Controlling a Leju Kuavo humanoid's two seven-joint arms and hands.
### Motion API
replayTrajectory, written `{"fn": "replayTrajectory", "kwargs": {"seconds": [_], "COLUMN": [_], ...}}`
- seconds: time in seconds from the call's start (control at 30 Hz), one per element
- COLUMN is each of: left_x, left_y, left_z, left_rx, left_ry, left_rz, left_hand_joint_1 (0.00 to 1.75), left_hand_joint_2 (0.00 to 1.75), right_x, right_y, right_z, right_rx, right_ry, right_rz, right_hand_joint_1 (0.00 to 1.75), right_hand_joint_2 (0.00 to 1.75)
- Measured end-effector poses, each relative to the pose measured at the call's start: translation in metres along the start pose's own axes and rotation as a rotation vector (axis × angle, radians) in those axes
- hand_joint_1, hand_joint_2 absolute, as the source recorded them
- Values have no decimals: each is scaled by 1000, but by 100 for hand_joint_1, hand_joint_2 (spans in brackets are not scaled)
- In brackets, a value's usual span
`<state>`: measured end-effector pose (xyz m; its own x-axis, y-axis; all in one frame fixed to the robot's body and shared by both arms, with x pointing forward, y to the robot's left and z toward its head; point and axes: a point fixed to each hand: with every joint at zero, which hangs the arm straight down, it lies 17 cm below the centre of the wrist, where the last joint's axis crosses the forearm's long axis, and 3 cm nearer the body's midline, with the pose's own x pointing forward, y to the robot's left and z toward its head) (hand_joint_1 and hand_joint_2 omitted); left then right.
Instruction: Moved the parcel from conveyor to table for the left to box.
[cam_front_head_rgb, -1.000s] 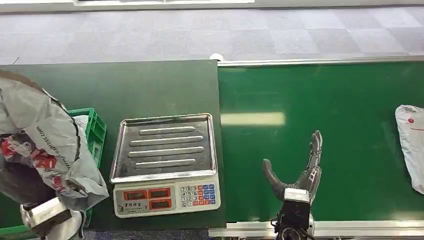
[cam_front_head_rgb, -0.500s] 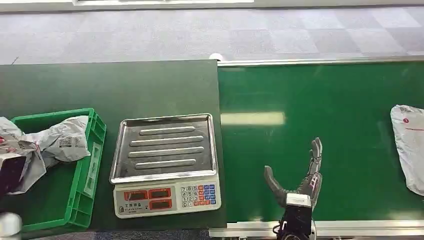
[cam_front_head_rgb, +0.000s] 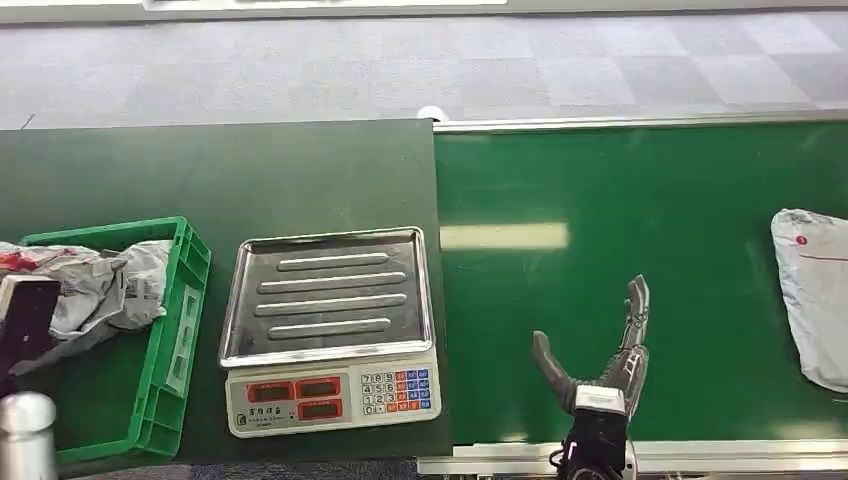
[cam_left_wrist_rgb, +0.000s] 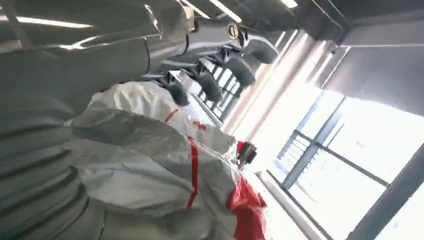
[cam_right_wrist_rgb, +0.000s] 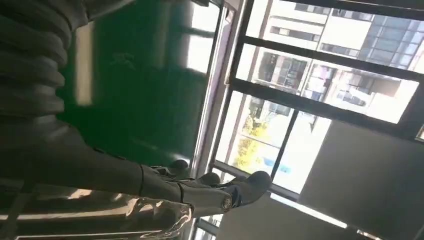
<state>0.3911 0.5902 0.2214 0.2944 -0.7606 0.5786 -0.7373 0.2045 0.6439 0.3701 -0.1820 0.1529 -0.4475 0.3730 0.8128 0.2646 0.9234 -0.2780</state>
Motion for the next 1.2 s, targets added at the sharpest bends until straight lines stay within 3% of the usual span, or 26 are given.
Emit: {"fn": "replayTrajectory", "kwargs": {"seconds": [0.1, 0.27, 0.33, 0.43, 0.53, 0.7, 0.83, 1.0, 1.2], "left_x": [2, 24, 35, 35, 49, 49, 49, 47, 90], "left_y": [-8, -42, -40, -40, -11, -3, 44, 128, 131], "left_z": [0, 10, 14, 14, 13, 13, 14, 56, 121], "left_rx": [-35, -218, -234, -234, -168, -146, 27, 257, 113], "left_ry": [0, -41, -74, -74, -129, -136, -187, -286, -336], "left_rz": [51, 356, 489, 489, 687, 706, 847, 1097, 1147], "left_hand_joint_1": [0, 0, 0, 0, 0, 0, 0, 0, 0], "left_hand_joint_2": [175, 175, 175, 175, 175, 175, 175, 175, 175], "right_x": [0, -1, -1, -1, -2, -2, -3, -8, -12], "right_y": [0, -3, -5, -5, -7, -7, -7, -10, -15], "right_z": [-1, -2, -3, -3, -6, -8, -7, -5, -3], "right_rx": [-2, -15, -21, -21, -32, -34, -35, -57, -74], "right_ry": [-1, 6, 7, 7, 6, 3, 8, 27, 41], "right_rz": [-1, -13, -19, -19, -22, -21, -24, -29, -35], "right_hand_joint_1": [0, 0, 0, 0, 0, 0, 0, 0, 0], "right_hand_joint_2": [175, 175, 175, 175, 175, 175, 175, 175, 175]}}
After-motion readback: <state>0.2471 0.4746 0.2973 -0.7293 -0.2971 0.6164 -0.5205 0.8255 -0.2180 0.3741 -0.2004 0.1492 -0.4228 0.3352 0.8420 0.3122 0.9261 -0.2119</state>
